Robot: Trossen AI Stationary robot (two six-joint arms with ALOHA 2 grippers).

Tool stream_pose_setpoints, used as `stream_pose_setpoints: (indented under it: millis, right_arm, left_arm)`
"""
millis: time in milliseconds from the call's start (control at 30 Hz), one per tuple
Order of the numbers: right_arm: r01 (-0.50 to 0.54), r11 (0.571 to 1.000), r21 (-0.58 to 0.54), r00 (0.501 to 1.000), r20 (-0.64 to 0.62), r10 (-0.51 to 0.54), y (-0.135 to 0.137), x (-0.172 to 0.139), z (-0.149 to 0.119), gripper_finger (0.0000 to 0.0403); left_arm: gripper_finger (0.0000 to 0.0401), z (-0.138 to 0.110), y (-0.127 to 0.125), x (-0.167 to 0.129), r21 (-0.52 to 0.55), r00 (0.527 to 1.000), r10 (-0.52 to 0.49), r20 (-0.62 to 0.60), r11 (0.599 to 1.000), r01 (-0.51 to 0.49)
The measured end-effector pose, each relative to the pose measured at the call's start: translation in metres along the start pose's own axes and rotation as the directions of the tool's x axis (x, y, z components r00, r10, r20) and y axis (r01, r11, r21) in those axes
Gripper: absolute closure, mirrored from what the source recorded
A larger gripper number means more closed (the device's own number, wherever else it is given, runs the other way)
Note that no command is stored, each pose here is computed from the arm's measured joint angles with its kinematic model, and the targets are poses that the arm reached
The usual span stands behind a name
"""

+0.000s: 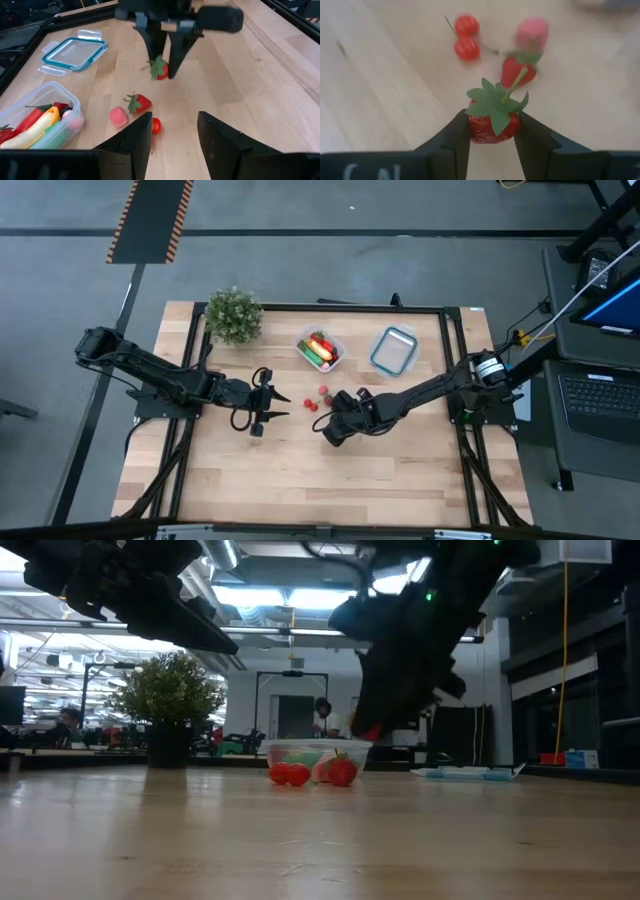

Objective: Pick and placing Produce into tupperware

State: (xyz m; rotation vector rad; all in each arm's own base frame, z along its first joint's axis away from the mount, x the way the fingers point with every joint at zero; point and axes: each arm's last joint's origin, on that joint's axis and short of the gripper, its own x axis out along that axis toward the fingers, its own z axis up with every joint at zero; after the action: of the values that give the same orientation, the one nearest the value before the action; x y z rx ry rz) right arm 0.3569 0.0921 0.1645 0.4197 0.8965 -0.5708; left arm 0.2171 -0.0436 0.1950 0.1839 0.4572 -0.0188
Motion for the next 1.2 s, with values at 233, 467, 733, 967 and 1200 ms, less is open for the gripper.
stream_pose_setpoints:
  millis: [233, 467, 733, 967, 1200]
  right_arm:
    - [0.004, 0.999, -0.045, 0.995, 0.098, 0.000, 0.002, -0.032, 0.004, 0.0274]
    - [0.064, 0.996, -0.063, 0.973, 0.227, -0.048, 0.002, -0.071, -0.002, 0.0274]
    - [0.083, 0.994, -0.078, 0.929, 0.367, -0.049, 0.014, -0.096, -0.021, 0.0274]
    - [0.090, 0.996, -0.023, 0.898, 0.435, -0.071, 0.011, -0.096, -0.055, 0.0274]
    - [0.047, 0.998, -0.031, 0.876, 0.482, -0.026, 0.009, -0.087, -0.079, 0.0274]
  left_arm:
    - [0.0250, 0.000, 0.000, 0.000, -0.013, 1.000, 0.000, 0.000, 1.000, 0.000]
    - [0.0250, 0.000, 0.000, 0.000, -0.017, 1.000, 0.000, -0.002, 1.000, 0.000]
    - [0.0250, 0.000, 0.000, 0.000, -0.017, 1.000, 0.000, -0.004, 1.000, 0.000]
    - [0.0250, 0.000, 0.000, 0.000, -0.017, 1.000, 0.000, -0.004, 1.000, 0.000]
    - [0.0250, 0.000, 0.000, 0.000, -0.017, 1.000, 0.000, -0.004, 1.000, 0.000]
